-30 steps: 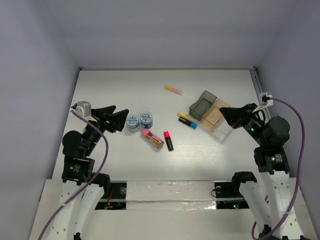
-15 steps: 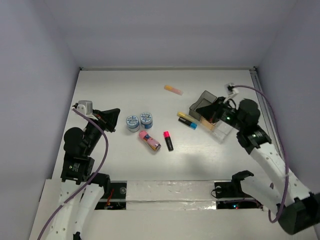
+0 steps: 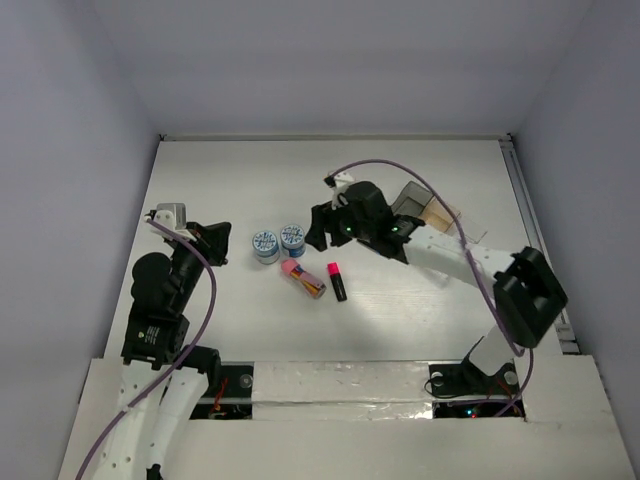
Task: Sort the stationery into containers
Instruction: Pick up the stationery from the center of the board.
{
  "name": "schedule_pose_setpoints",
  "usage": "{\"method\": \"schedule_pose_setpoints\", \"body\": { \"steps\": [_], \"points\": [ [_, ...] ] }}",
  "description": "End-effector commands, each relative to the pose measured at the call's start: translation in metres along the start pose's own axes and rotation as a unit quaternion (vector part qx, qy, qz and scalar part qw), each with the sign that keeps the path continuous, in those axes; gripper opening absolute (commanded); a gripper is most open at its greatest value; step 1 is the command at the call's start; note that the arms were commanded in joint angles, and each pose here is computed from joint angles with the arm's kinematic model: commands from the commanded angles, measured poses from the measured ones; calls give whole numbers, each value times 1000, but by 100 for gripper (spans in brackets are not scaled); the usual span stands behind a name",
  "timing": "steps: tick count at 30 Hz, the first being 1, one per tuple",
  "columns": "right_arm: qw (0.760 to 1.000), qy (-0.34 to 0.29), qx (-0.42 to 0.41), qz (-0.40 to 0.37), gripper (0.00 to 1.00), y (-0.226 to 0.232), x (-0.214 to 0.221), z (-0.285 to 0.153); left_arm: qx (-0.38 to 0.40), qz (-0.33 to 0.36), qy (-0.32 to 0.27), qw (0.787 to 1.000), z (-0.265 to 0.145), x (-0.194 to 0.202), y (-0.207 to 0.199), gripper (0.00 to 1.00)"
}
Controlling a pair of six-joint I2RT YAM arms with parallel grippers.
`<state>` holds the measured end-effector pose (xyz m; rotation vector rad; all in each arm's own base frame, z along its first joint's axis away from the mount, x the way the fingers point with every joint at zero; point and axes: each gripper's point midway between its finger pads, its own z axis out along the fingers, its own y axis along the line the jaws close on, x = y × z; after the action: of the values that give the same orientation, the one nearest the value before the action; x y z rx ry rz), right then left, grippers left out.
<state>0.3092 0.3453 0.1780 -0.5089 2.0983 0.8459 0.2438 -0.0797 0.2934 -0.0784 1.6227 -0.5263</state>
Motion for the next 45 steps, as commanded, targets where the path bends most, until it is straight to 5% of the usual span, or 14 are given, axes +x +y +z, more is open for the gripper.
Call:
{"method": "schedule_pose_setpoints", "body": {
  "steps": [1, 11, 23, 27, 35, 45],
  "points": [
    [998, 5, 32, -61, 75, 0, -8, 31, 1, 14, -27, 1000, 0, -22, -4, 1],
    [988, 74, 53, -127, 86, -4, 10, 83, 25, 16, -27, 999, -3, -21, -13, 24],
    [982, 121, 50, -135, 87, -9, 32, 126, 27, 16, -25, 999, -1, -21, -14, 27],
    [982, 116, 61, -135, 80, -13, 30, 135, 22, 16, -29, 999, -2, -23, -12, 27],
    [987, 32, 99, -123, 48, -16, -7, 127, 35, 17, -24, 999, 0, -21, -18, 27],
    [961, -139, 204, -126, 45, -41, -115, 13, 42, 17, -20, 999, -1, -19, -20, 27]
  ]
}}
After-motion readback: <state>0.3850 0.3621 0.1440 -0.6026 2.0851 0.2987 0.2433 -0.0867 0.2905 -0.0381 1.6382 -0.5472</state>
